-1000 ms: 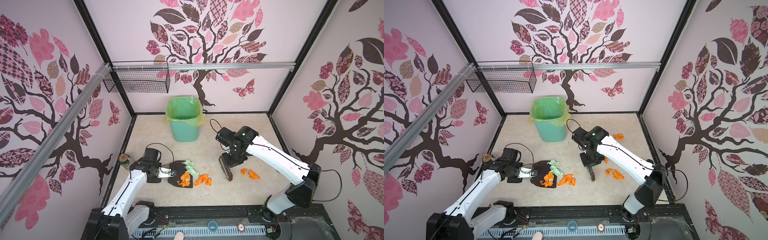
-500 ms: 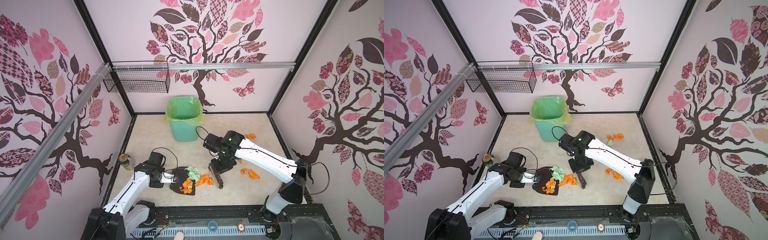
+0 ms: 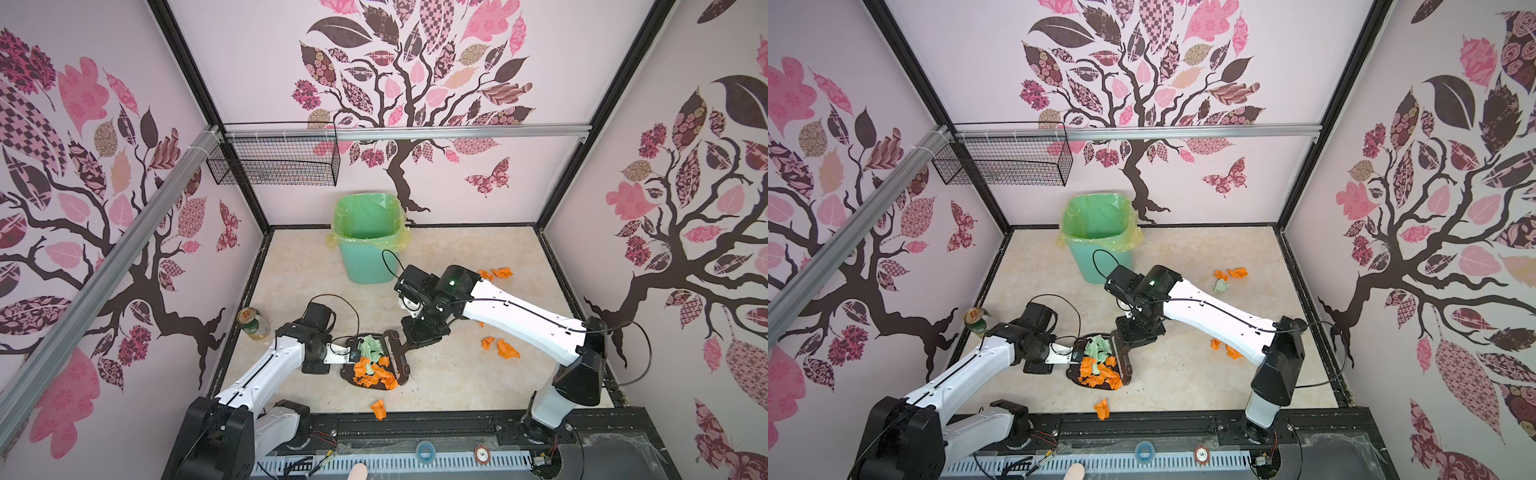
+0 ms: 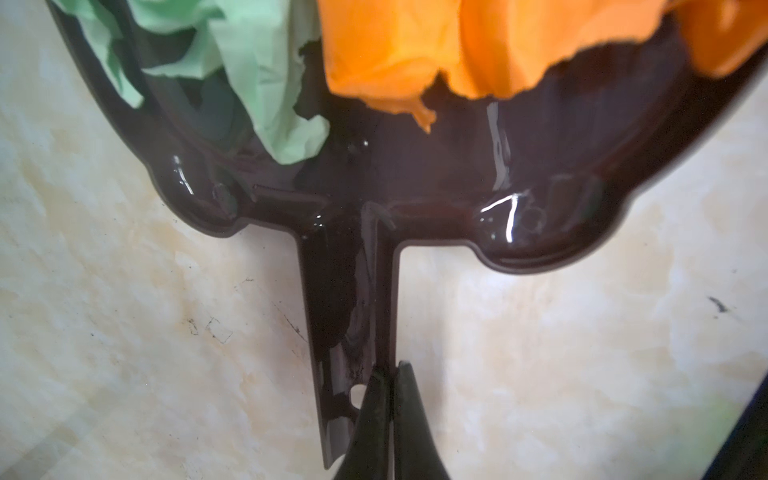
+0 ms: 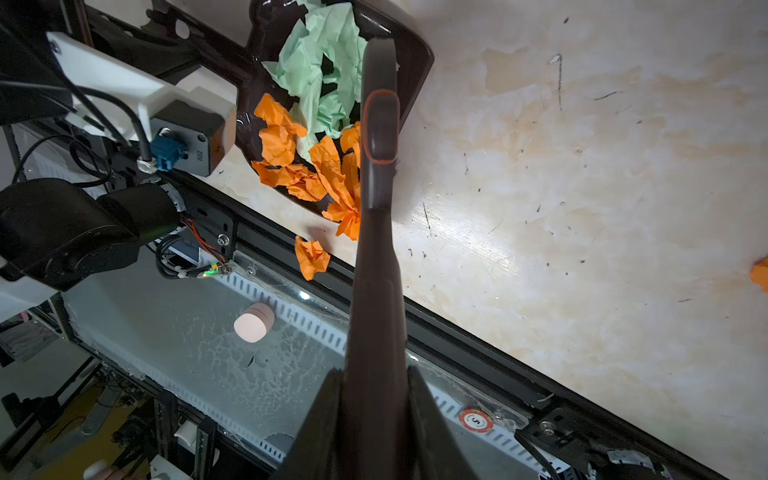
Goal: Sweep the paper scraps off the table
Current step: 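Sweep more scraps toward the dustpan with the brush in the right gripper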
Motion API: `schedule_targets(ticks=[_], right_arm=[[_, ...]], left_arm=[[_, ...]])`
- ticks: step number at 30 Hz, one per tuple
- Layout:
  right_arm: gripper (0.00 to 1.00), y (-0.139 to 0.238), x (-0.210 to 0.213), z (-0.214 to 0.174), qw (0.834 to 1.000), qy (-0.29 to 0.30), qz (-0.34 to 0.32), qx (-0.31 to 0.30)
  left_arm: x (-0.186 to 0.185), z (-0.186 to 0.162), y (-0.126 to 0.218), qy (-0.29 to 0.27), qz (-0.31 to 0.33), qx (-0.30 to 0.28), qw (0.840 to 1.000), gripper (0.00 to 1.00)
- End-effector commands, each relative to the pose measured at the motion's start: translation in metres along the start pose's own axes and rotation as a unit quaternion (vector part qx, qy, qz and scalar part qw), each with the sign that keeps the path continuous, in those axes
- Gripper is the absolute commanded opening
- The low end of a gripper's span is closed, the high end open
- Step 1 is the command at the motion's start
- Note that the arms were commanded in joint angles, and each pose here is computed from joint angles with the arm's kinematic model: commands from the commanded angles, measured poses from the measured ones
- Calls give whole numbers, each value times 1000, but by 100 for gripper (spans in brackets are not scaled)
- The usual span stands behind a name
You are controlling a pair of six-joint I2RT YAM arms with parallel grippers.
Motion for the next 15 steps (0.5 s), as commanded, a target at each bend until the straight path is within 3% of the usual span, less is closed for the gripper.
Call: schedule_targets(ticks=[1,9,15], right_arm=[[0,-16,3,1,1000,-7,-2,17],[0,36,-36,40,991,-41,-88,-90],[0,80,-49,60,979,-64,-75,-177]], left_arm=[[12,5,2,14,12,-13,1000,0],[20,13,15,27,16,-43,999,0],[18,16,19,29,11,-52,998,0]])
Point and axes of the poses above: each gripper's point midway between its finger pads, its own y axis back along the fingers, its own x axis along the line the jaws close on, z = x × y, the point moved 3 cm from there along y, back along the fingers, and after that the axes turned 8 degrees about -y, right-handed, at the moved point
